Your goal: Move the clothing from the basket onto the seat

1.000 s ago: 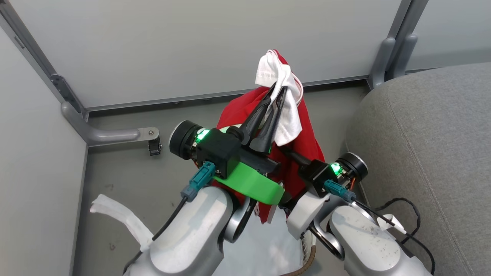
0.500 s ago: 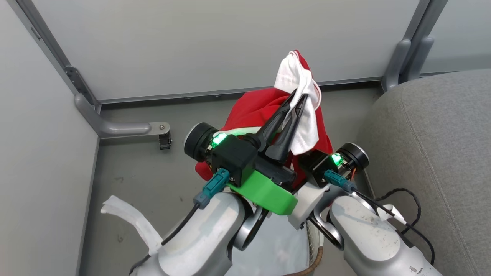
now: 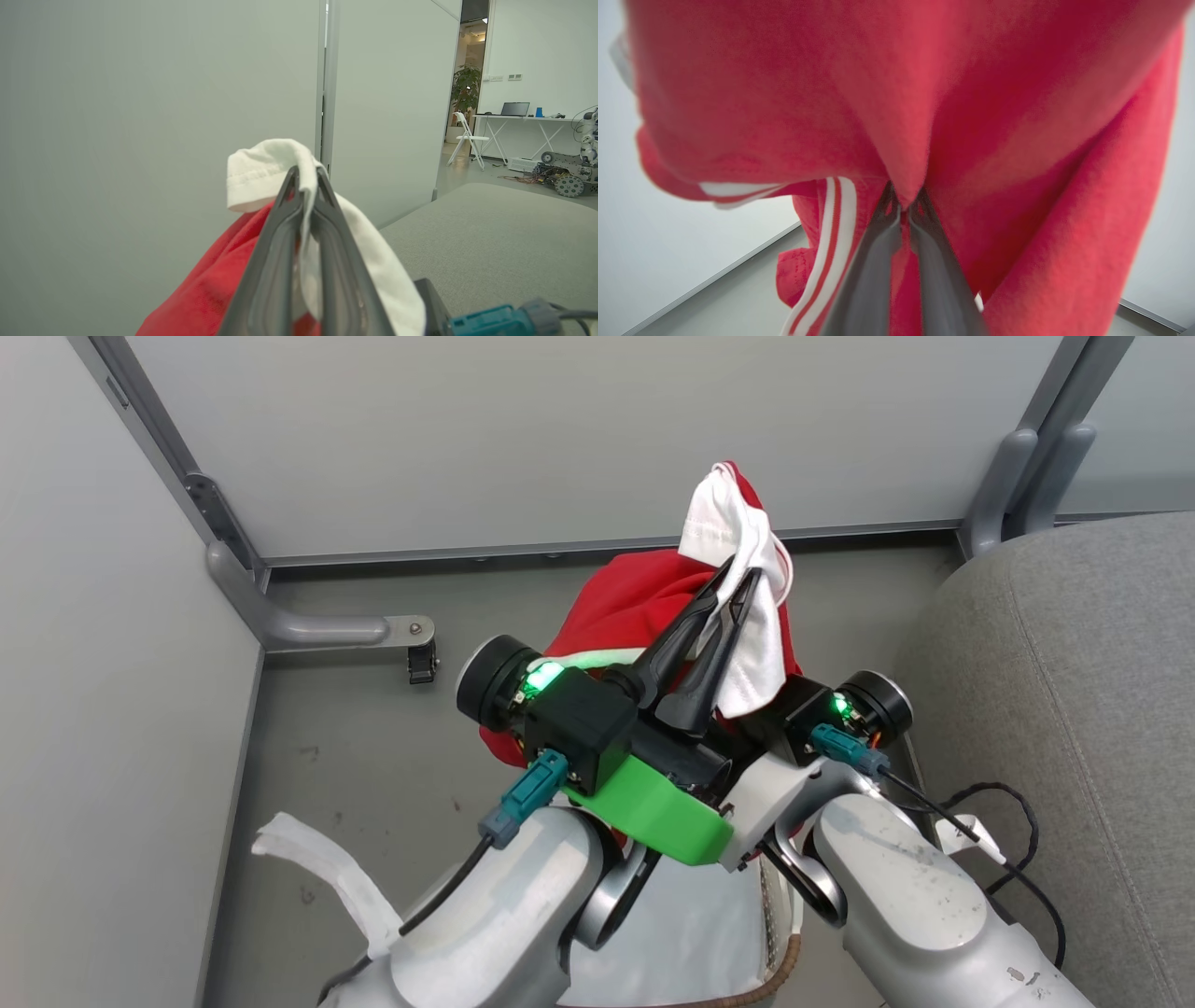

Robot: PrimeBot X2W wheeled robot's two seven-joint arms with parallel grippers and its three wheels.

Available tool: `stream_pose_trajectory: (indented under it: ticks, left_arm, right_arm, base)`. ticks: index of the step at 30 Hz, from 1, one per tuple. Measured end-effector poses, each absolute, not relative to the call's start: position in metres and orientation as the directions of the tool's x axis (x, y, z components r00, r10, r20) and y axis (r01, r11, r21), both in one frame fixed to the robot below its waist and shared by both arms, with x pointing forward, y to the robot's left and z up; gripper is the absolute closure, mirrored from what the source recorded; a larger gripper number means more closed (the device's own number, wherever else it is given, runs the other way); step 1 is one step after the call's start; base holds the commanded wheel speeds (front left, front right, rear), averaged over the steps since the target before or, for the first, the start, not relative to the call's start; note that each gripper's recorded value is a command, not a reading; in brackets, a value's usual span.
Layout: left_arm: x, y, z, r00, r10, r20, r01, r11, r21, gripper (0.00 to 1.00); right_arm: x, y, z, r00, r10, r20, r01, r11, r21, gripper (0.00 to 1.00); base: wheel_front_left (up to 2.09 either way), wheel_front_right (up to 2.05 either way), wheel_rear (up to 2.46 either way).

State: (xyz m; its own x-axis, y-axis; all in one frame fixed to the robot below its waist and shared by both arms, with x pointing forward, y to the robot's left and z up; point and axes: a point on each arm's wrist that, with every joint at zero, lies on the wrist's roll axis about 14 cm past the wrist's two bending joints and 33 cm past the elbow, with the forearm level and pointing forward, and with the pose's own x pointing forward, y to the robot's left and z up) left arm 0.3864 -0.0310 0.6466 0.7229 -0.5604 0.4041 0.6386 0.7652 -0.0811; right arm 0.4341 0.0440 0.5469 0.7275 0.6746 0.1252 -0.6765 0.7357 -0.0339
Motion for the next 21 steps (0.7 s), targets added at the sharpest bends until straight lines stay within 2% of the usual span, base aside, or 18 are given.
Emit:
stream_pose_trajectory:
  ticks: [15, 16, 17, 18, 19, 21]
  left_arm:
    - [0.388, -0.033, 0.646, 0.72, -0.564, 0.404, 0.642, 0.763, -0.078, 1.0]
    - [0.387, -0.033, 0.646, 0.719, -0.565, 0.405, 0.643, 0.762, -0.077, 0.86]
    - [0.387, -0.033, 0.647, 0.719, -0.565, 0.405, 0.643, 0.762, -0.077, 0.56]
    - [0.387, -0.033, 0.647, 0.718, -0.566, 0.405, 0.644, 0.761, -0.077, 0.11]
    - [0.387, -0.034, 0.646, 0.716, -0.57, 0.403, 0.647, 0.758, -0.079, 0.0]
    - [0.387, -0.034, 0.646, 0.716, -0.57, 0.404, 0.648, 0.758, -0.078, 0.0]
  right_arm:
    - [0.444, 0.035, 0.551, 0.75, 0.647, 0.136, -0.651, 0.759, -0.021, 1.0]
    - [0.444, 0.035, 0.551, 0.75, 0.647, 0.137, -0.65, 0.759, -0.021, 1.0]
    - [0.444, 0.035, 0.552, 0.751, 0.645, 0.139, -0.649, 0.76, -0.021, 1.0]
    - [0.445, 0.034, 0.553, 0.752, 0.644, 0.143, -0.648, 0.762, -0.022, 1.0]
    - [0.445, 0.033, 0.555, 0.753, 0.641, 0.148, -0.645, 0.763, -0.026, 1.0]
    - [0.445, 0.033, 0.557, 0.752, 0.641, 0.153, -0.645, 0.764, -0.032, 1.0]
  base:
    - [0.0, 0.0, 0.0]
    - [0.0, 0.0, 0.0]
    - [0.0, 0.0, 0.0]
    - [0.0, 0.0, 0.0]
    - [0.0, 0.0, 0.0]
    - [0.0, 0.0, 0.0]
